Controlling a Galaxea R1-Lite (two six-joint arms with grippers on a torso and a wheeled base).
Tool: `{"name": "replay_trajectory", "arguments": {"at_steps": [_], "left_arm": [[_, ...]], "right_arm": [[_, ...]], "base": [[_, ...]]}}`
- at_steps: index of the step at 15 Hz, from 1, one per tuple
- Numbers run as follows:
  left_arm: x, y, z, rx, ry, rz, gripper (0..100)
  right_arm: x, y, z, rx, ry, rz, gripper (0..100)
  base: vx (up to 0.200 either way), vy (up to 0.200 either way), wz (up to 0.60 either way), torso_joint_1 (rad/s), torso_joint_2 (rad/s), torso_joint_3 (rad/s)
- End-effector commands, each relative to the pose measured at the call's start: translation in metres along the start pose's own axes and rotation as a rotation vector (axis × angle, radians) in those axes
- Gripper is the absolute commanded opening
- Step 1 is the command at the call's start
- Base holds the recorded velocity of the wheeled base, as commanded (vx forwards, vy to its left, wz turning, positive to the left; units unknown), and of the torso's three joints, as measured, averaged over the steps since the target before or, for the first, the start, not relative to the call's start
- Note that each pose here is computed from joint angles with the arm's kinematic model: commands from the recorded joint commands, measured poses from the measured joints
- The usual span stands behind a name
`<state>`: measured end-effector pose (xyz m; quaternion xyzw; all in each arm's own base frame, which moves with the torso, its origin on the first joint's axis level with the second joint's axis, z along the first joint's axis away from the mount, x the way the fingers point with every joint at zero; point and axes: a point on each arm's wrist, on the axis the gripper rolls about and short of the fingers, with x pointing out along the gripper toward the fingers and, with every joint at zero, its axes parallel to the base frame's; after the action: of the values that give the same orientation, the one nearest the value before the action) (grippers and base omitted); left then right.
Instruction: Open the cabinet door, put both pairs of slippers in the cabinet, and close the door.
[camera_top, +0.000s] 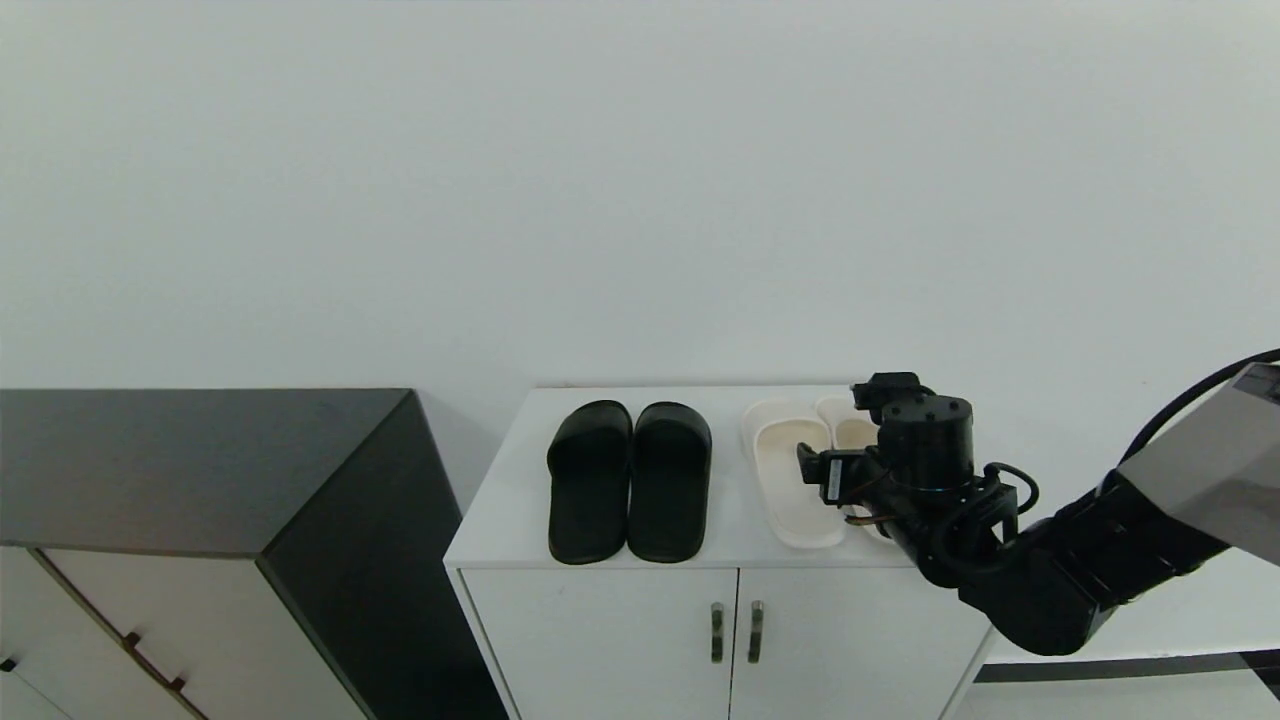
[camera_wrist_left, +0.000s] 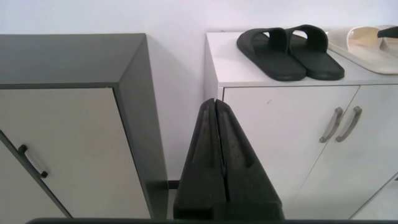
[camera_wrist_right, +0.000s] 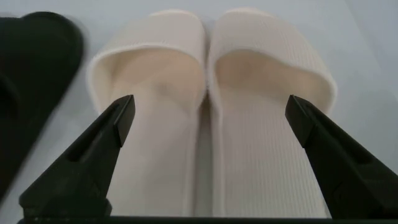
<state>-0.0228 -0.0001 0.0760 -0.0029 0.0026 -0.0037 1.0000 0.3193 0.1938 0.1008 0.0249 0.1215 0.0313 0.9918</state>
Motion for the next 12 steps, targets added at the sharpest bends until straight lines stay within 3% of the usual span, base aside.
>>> {"name": "replay_trajectory", "arguments": {"at_steps": [1, 6, 12], "left_arm": [[0.0, 0.0, 0.0, 0.0, 0.001, 0.0, 0], [0.0, 0.0, 0.0, 0.0, 0.001, 0.0, 0], [0.0, 0.0, 0.0, 0.0, 0.001, 0.0, 0]], "right_arm": [[0.009, 0.002, -0.005, 0.0, 0.006, -0.003, 100], [0.028, 0.011, -0.008, 0.003, -0.014, 0.024, 100], [0.056, 0.007, -0.01, -0.014, -0.009, -0.013, 100]], "base": [[0.0, 0.0, 0.0, 0.0, 0.0, 0.0], [0.0, 0.0, 0.0, 0.0, 0.0, 0.0], [0.0, 0.0, 0.0, 0.0, 0.0, 0.0]]}}
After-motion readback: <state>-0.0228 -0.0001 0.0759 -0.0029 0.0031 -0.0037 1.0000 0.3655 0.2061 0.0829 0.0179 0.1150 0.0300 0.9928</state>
